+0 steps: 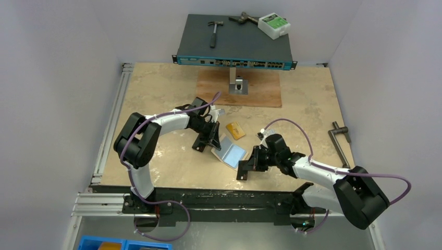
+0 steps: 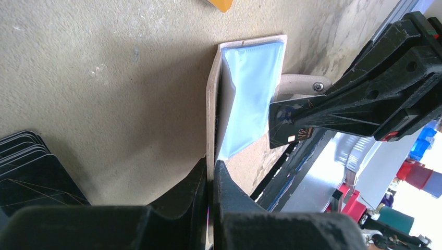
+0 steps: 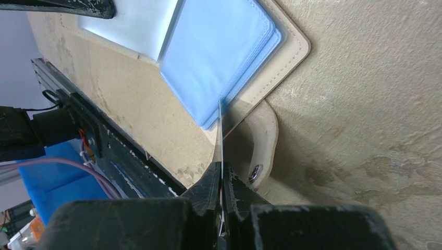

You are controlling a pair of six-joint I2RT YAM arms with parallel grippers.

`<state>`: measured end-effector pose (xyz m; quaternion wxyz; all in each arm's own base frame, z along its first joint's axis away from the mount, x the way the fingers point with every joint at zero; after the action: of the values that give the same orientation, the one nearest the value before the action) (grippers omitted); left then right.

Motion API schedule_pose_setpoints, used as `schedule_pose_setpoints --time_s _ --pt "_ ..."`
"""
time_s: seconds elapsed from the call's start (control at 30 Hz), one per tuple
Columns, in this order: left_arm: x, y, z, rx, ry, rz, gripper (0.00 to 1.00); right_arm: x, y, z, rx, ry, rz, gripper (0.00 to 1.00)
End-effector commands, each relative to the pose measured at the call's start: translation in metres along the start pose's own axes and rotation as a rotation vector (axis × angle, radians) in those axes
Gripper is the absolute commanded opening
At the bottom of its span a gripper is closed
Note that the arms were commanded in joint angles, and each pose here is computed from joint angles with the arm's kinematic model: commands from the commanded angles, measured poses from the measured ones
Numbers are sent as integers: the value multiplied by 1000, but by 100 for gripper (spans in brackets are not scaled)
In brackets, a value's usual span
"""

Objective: Put the credit cards into the card holder
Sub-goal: Open the card holder at the center of the board.

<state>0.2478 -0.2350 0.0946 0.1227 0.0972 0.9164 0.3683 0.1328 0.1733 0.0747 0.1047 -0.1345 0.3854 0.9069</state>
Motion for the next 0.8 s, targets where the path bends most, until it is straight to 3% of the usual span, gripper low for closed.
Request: schedule_pose_setpoints --time_s 0.0,0.77 --pt "-9 11 -14 24 -61 -44 3 1 0 -4 14 6 -2 0" --pt "-8 11 -18 27 -83 -43 3 -2 -3 -2 9 10 1 0"
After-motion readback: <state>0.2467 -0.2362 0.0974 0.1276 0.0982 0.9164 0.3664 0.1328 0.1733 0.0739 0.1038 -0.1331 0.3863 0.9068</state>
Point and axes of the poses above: each gripper's point midway between its finger pads, its own y axis back along the fingers, its own z axis along the line the jaws close on, x = y × z, the point moved 7 cm from there along y, back along the fingers, and after that the axes turned 4 degrees about y, right-handed, at the moved point
